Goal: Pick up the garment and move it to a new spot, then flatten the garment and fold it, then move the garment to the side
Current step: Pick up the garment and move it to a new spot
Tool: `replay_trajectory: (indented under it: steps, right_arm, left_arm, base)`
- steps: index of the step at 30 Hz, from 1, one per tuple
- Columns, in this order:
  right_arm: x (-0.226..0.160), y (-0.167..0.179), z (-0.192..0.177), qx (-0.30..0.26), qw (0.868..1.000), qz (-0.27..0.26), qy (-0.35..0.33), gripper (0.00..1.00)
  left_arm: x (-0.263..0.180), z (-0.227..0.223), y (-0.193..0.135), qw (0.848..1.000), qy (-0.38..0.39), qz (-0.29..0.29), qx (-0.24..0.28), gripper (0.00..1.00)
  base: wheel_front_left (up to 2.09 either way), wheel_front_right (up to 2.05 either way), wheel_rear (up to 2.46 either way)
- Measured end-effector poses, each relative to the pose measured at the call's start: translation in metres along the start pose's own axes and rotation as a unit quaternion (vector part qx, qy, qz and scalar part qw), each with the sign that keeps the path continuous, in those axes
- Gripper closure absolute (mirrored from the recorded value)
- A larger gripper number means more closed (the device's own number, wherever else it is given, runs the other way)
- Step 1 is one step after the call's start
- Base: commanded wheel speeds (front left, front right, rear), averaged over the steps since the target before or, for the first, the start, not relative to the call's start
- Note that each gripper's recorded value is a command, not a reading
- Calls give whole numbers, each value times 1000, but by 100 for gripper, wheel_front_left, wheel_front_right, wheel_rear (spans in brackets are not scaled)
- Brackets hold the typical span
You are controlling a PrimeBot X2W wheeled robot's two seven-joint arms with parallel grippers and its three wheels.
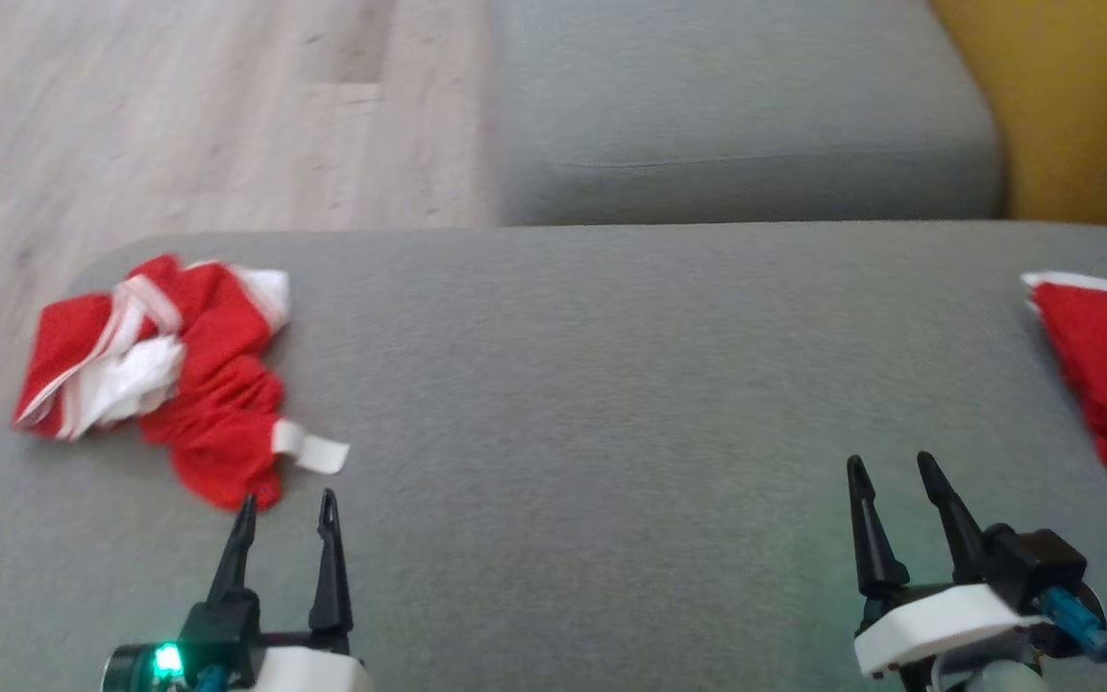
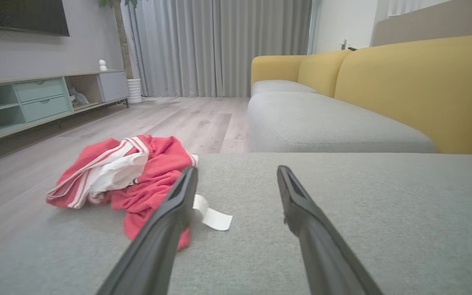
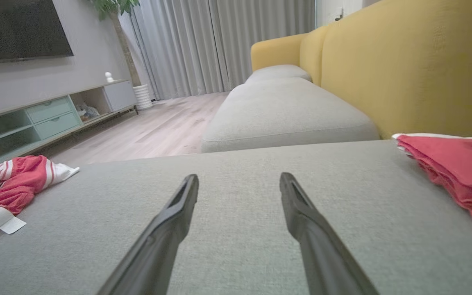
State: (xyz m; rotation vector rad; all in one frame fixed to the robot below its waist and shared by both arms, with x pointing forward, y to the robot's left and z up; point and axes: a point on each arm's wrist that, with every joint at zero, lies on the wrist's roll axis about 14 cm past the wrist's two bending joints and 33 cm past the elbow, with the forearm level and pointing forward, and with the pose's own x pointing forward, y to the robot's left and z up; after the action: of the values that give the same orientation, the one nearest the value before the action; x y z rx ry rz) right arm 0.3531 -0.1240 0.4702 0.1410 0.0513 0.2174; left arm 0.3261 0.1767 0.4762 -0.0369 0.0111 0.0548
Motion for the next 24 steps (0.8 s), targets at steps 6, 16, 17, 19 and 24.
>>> replay_trajectory:
  steps: [6, 16, 17, 19, 24]
  right_arm:
    - [23, 35, -5, -3, 998, 58, 12, 0]
    - [58, 104, -22, -11, 986, 163, 39, 0]
    - [62, 110, -23, -13, 984, 172, 40, 0]
    - [70, 117, -26, -14, 982, 182, 42, 0]
    - [87, 120, -36, -21, 980, 193, 50, 0]
  left_arm:
    - [-21, -2, 46, 997, 1, 73, 5, 0]
    - [-76, 0, 128, 975, 1, 220, 10, 0]
    - [-80, 0, 134, 973, 1, 229, 13, 0]
    - [-82, 4, 143, 970, 1, 243, 21, 0]
    - [-57, 28, 156, 970, -20, 237, 54, 0]
  base:
    - [0, 0, 0]
    - [0, 0, 0]
    - [0, 0, 0]
    - [0, 0, 0]
    - [0, 0, 0]
